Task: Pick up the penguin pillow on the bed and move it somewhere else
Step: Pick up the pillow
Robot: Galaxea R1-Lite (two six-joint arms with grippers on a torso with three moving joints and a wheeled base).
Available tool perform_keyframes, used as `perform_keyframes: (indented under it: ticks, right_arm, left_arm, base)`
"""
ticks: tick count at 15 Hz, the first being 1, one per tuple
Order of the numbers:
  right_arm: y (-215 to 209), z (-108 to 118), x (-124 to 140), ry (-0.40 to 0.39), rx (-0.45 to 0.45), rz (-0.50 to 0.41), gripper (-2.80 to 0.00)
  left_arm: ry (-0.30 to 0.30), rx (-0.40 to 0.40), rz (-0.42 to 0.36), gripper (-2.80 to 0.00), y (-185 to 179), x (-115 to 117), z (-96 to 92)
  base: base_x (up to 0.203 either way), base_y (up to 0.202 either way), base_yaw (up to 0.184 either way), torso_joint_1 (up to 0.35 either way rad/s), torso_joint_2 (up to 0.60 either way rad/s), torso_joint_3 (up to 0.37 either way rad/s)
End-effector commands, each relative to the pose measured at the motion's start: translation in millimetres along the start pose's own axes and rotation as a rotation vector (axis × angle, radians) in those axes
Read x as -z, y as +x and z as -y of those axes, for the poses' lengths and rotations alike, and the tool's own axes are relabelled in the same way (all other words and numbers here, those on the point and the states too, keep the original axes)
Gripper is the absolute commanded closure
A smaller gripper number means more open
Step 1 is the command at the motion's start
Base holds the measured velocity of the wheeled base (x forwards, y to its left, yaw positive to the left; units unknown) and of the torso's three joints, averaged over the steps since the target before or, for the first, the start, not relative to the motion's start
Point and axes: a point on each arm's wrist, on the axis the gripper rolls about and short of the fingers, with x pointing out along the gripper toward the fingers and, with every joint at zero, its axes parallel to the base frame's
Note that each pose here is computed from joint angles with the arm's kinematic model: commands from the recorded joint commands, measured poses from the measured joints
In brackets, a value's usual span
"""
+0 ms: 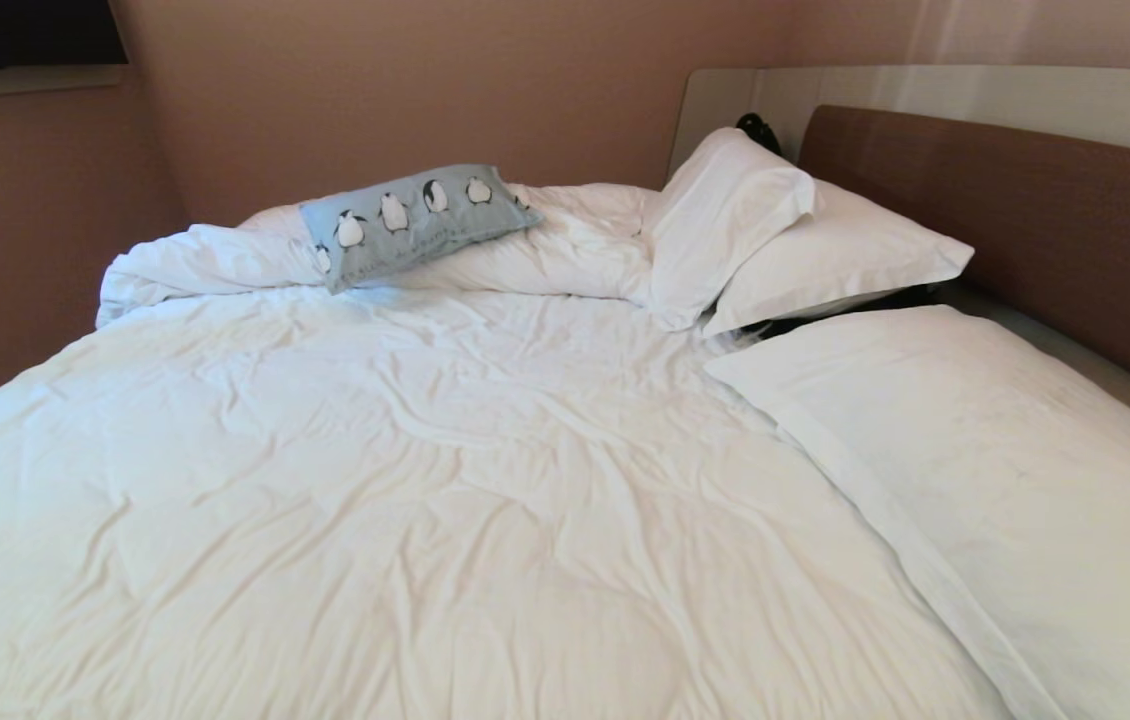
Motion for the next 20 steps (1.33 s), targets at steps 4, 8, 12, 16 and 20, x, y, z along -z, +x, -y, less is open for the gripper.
perform_keyframes:
  ticks: [4, 8, 12, 16, 20]
  right_arm:
    - [0.0, 0.0, 0.1, 0.0, 0.0, 0.0, 0.0]
    - [0.0, 0.0, 0.1, 0.0, 0.0, 0.0, 0.0]
    - [0.0, 0.0, 0.1, 0.0, 0.0, 0.0, 0.0]
    - [0.0, 0.0, 0.1, 0.0, 0.0, 0.0, 0.0]
    - [0.0, 0.0, 0.1, 0.0, 0.0, 0.0, 0.0]
  left_arm:
    - [-0.001, -0.001, 0.0, 0.0, 0.0, 0.0, 0.0]
    - [-0.001, -0.001, 0.0, 0.0, 0.0, 0.0, 0.0]
    - [-0.001, -0.001, 0.0, 0.0, 0.0, 0.0, 0.0]
    - [-0.001, -0.001, 0.0, 0.0, 0.0, 0.0, 0.0]
    - [-0.001, -0.001, 0.0, 0.0, 0.0, 0.0, 0.0]
  base:
    - [0.0, 0.0, 0.0, 0.0, 0.0, 0.0]
    - [0.0, 0.0, 0.0, 0.0, 0.0, 0.0]
    - [0.0, 0.0, 0.0, 0.0, 0.0, 0.0]
    - [0.0, 0.0, 0.0, 0.0, 0.0, 0.0]
    - [0.0, 0.0, 0.0, 0.0, 0.0, 0.0]
